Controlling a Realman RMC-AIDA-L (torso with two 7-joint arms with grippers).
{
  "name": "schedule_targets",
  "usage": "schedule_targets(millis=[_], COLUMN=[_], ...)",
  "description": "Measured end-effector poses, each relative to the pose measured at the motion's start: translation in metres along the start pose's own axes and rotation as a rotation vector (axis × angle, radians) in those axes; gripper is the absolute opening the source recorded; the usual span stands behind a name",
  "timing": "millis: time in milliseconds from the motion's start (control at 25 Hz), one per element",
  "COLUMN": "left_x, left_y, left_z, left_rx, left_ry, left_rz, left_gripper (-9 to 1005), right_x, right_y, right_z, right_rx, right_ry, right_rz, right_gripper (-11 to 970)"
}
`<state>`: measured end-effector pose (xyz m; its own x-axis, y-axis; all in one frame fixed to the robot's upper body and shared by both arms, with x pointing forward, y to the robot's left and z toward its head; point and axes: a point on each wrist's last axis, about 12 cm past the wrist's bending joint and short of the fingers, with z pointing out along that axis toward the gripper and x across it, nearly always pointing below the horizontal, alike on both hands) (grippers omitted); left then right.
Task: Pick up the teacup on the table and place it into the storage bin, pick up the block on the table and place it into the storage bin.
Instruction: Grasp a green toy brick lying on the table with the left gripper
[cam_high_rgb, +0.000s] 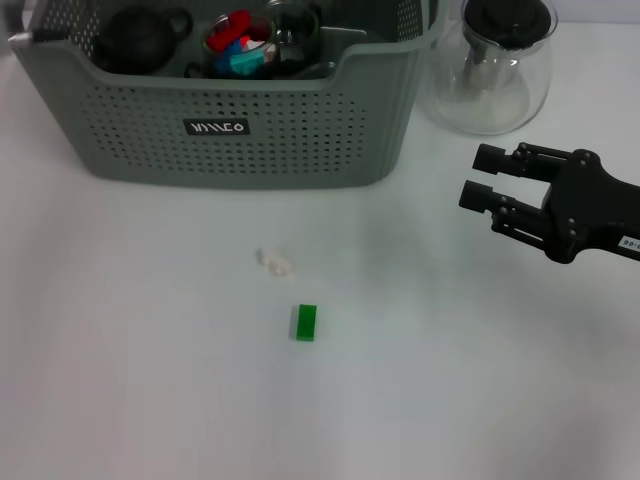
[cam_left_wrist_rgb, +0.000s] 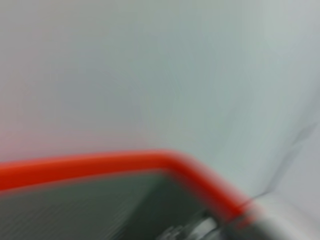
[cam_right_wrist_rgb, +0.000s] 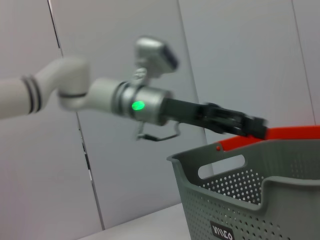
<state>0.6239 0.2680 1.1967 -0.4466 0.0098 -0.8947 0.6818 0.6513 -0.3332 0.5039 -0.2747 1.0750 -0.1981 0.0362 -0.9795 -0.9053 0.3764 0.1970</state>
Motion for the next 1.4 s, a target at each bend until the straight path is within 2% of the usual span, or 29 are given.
schedule_targets(millis=[40, 160, 280, 360, 480, 600, 760, 1000, 1400], left_x=[0.010, 0.039, 0.077, 0.116, 0.158, 0.189, 0.207, 0.221, 0.238], left_y=[-0.006, -0.016, -0.021, -0.025, -0.036, -0.046, -0.051, -0.055, -0.051], left_z=[-0.014, -0.045, -0.067, -0.080, -0.082, -0.073, -0.053, -0.026, -0.006], left_rx=[0.071, 0.190, 0.235, 0.241, 0.252, 0.291, 0.331, 0.350, 0.269], left_ry=[-0.061, -0.133, -0.120, -0.085, -0.034, 0.021, 0.073, 0.094, 0.172], left_rz=[0.032, 0.100, 0.150, 0.212, 0.279, 0.338, 0.347, 0.436, 0.455], left_gripper=[518, 559, 600, 599, 598, 596, 595, 593, 593], right_x=[0.000, 0.000, 0.000, 0.000, -0.001, -0.002, -0.003, -0.001, 0.000], right_y=[0.000, -0.001, -0.001, -0.001, -0.002, -0.002, -0.003, -0.002, -0.001], right_z=[0.000, 0.000, 0.000, 0.001, 0.001, 0.002, 0.001, -0.001, -0.002], right_rx=[0.002, 0.005, 0.006, 0.006, 0.007, 0.006, 0.007, 0.015, 0.017], right_ry=[0.000, 0.000, 0.000, 0.000, -0.003, -0.006, -0.007, -0.008, -0.009], right_rz=[0.000, 0.000, -0.001, -0.002, -0.004, -0.006, -0.004, 0.010, 0.014], right_gripper=[505, 506, 506, 506, 506, 506, 505, 505, 505])
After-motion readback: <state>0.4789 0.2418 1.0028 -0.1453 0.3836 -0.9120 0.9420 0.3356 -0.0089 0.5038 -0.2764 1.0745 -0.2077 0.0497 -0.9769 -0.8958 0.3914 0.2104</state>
